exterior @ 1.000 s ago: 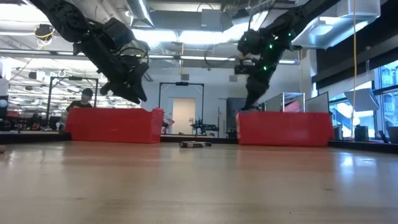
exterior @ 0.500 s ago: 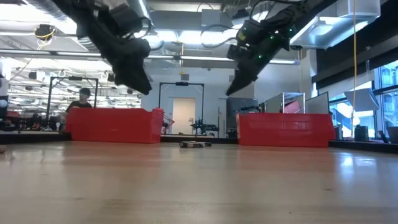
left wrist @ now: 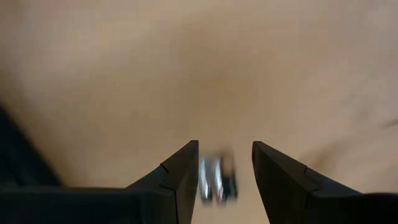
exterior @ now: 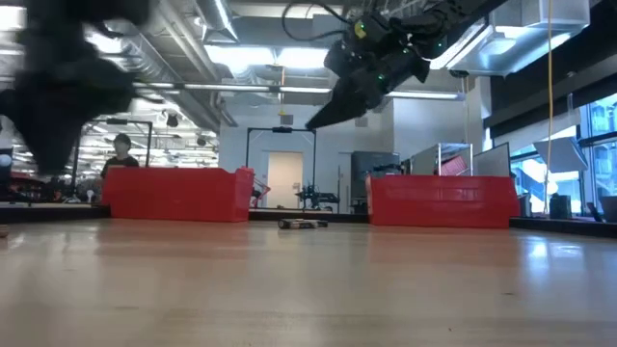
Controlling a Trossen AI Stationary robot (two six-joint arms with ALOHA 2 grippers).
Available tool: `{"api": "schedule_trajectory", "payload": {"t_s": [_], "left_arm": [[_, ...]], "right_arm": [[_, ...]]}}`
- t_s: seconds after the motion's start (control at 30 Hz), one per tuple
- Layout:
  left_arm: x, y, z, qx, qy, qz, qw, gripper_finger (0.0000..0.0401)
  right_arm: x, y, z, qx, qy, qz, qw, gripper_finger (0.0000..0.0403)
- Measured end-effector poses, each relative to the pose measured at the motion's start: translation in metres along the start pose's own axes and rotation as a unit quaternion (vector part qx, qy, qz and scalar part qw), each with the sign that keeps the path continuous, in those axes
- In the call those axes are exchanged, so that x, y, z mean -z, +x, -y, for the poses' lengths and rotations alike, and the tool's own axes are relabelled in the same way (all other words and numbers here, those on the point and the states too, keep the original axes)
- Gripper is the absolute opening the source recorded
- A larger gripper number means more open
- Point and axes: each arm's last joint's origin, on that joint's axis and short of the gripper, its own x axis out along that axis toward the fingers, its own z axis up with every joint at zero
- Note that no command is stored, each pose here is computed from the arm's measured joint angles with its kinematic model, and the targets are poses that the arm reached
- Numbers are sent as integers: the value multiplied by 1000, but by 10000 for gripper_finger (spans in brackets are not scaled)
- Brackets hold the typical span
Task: Sort batteries
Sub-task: Put the small silver battery into the left red bin
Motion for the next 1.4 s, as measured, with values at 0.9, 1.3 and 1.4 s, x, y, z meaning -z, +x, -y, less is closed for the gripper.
{"api": "schedule_trajectory", "payload": {"t_s": [0.9,1.3,1.4], "left_arm": [[85,47,-25,-26,-160,49,985,139],[83,56,-34,-39,-146,54,987,93],[83,55,-33,-35,-141,55,988,38]], "right_arm": [[-2,11,-19,-31,44,-16,998,8],[0,11,-20,-36,49,-27,998,8],[3,10,-20,-39,53,-39,997,8]]}}
